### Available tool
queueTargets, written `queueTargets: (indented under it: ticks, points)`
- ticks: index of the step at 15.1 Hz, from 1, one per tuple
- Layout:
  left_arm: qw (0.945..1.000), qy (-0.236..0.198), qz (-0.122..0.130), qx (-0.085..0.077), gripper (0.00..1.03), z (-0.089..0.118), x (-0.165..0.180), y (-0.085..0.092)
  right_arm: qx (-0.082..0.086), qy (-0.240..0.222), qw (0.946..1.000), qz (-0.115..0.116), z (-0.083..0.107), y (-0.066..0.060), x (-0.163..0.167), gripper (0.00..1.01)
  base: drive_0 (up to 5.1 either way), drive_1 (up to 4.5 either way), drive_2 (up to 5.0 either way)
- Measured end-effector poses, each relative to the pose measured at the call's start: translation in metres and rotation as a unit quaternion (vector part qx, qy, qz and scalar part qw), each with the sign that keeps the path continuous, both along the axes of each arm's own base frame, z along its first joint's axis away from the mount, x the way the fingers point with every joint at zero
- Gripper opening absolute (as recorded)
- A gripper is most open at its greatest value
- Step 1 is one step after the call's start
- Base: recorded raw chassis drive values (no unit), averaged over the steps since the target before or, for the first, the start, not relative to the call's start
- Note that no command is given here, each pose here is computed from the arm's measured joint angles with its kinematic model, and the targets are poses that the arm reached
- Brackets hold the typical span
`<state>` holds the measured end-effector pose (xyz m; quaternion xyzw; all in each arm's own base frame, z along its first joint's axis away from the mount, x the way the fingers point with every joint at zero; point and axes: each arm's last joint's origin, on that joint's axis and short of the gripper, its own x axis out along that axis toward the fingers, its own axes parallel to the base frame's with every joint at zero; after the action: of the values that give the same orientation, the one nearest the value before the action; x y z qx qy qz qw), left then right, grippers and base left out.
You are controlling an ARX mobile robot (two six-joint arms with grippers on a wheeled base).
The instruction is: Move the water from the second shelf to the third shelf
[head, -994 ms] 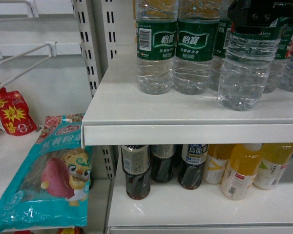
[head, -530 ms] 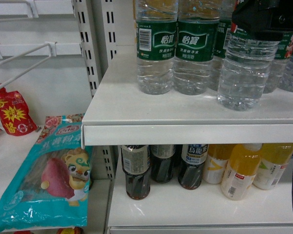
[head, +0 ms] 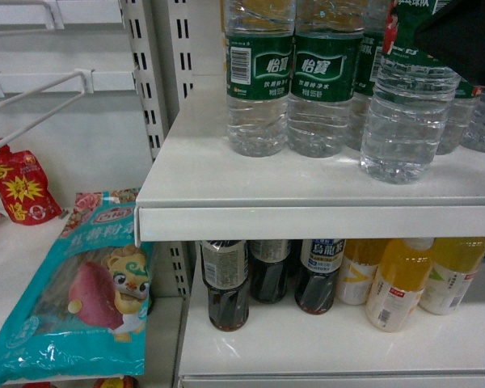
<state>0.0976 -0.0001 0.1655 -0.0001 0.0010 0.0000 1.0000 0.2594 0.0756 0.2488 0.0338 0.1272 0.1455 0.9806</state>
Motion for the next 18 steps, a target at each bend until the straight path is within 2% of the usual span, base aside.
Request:
queueTargets:
  ticks: [3,5,6,7,8,9,10,11,12,13,14,18]
  points:
    - [1.0000,0.000,0.000,0.000,0.98,0.000,0.000,0.000,-0.004,-0.011,0.9999,0.000,-0.003,-0.009,-0.031,0.98,0.0,0.00,0.0]
    - [1.0000,0.000,0.000,0.000,0.98,0.000,0.000,0.000,-0.004,-0.008,0.9999,-0.012,-0.006,-0.023,-0.054,0.98,0.0,0.00,0.0]
    - [1.0000,0.000,0.000,0.000,0.98,0.000,0.000,0.000,-0.006,-0.066,0.9963,-0.055,-0.007,-0.029,-0.065,0.92,0.0,0.00,0.0]
    - [1.0000,0.000,0.000,0.000,0.98,0.000,0.000,0.000,-0.013,-0.112,0.9875,-0.111,-0.011,-0.038,-0.079,0.81,0.0,0.00,0.0]
    - [1.0000,0.000,0.000,0.000,0.98,0.000,0.000,0.000,-0.025,-0.114,0.9832,-0.141,-0.023,-0.050,-0.097,0.68,0.0,0.00,0.0]
    - [1.0000,0.000,0.000,0.000,0.98,0.000,0.000,0.000,-0.032,-0.104,0.9826,-0.151,-0.036,-0.059,-0.111,0.56,0.0,0.00,0.0]
    - [1.0000,0.000,0.000,0.000,0.98,0.000,0.000,0.000,-0.034,-0.101,0.9831,-0.149,-0.045,-0.065,-0.123,0.43,0.0,0.00,0.0]
    - [1.0000,0.000,0.000,0.000,0.98,0.000,0.000,0.000,-0.032,-0.118,0.9819,-0.145,-0.047,-0.074,-0.130,0.30,0.0,0.00,0.0]
    - [1.0000,0.000,0.000,0.000,0.98,0.000,0.000,0.000,-0.031,-0.132,0.9783,-0.157,-0.045,-0.077,-0.133,0.19,0.0,0.00,0.0]
    - [1.0000,0.000,0.000,0.000,0.98,0.000,0.000,0.000,-0.030,-0.135,0.9791,-0.149,-0.048,-0.076,-0.135,0.06,0.0,0.00,0.0]
    - [1.0000,0.000,0.000,0.000,0.98,0.000,0.000,0.000,-0.032,-0.124,0.9809,-0.146,-0.056,-0.076,-0.137,0.02,0.0,0.00,0.0]
    - [1.0000,0.000,0.000,0.000,0.98,0.000,0.000,0.000,-0.032,-0.127,0.9806,-0.146,-0.066,-0.076,-0.144,0.02,0.0,0.00,0.0]
